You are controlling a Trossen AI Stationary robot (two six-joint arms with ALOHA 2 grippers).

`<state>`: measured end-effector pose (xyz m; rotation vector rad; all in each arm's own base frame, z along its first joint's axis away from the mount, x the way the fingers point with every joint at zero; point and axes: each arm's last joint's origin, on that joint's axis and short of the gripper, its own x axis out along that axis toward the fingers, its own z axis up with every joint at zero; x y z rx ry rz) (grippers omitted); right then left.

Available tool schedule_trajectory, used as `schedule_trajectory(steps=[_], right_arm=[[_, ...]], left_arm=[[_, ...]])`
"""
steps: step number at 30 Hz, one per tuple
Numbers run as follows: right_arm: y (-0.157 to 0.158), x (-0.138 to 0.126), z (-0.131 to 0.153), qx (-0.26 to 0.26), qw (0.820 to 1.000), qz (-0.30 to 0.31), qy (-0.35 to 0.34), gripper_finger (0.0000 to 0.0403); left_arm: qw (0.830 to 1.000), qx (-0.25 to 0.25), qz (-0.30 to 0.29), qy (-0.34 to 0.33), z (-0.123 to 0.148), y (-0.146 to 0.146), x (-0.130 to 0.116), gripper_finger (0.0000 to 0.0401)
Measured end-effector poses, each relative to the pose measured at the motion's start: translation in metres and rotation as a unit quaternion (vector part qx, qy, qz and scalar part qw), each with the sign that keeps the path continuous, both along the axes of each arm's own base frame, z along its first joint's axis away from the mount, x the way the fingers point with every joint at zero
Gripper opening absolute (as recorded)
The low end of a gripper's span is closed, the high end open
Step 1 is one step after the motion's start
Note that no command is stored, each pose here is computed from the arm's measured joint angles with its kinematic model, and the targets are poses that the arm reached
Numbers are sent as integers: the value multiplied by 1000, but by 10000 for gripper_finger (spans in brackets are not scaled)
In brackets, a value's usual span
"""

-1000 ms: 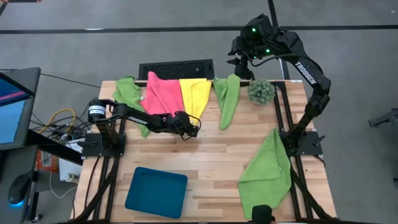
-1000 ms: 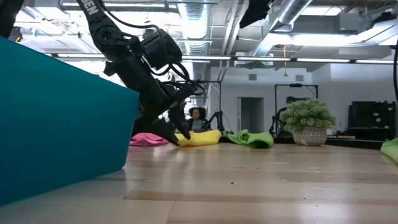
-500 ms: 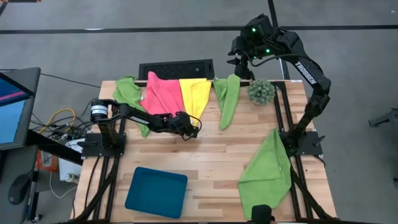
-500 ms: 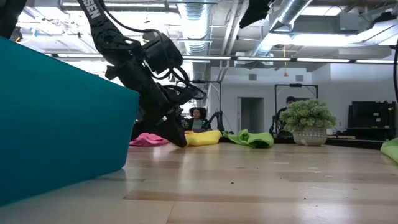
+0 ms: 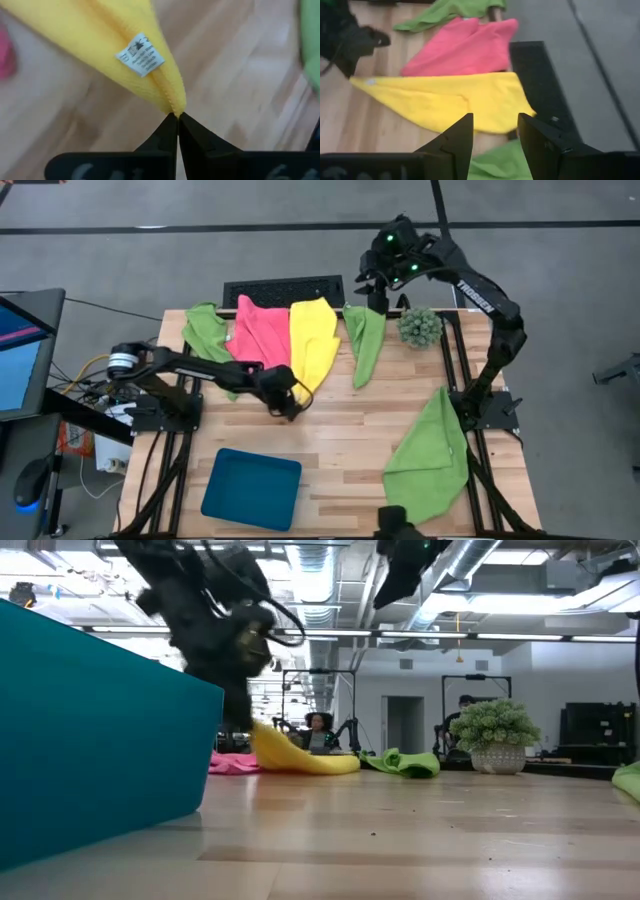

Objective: Fold microfiber towels
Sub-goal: Fold the yellow microfiber towel

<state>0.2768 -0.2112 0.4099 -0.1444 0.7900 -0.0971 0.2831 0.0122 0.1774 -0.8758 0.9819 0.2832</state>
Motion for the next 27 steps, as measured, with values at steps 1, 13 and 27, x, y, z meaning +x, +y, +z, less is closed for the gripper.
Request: schedule_trajectory(steps=[1,13,27], right_arm=[[1,5,-8,3,1000,6,1,179],[44,70,-113,-34,992,105,-59,179],[85,123,-212,74,983,169,5,179]], left_arm=[[1000,-2,-12,0,4,-4,-3,0],[995,-20,-88,36,13,-43,-20,0],[970,-48,-237,21,13,-71,-27,0]])
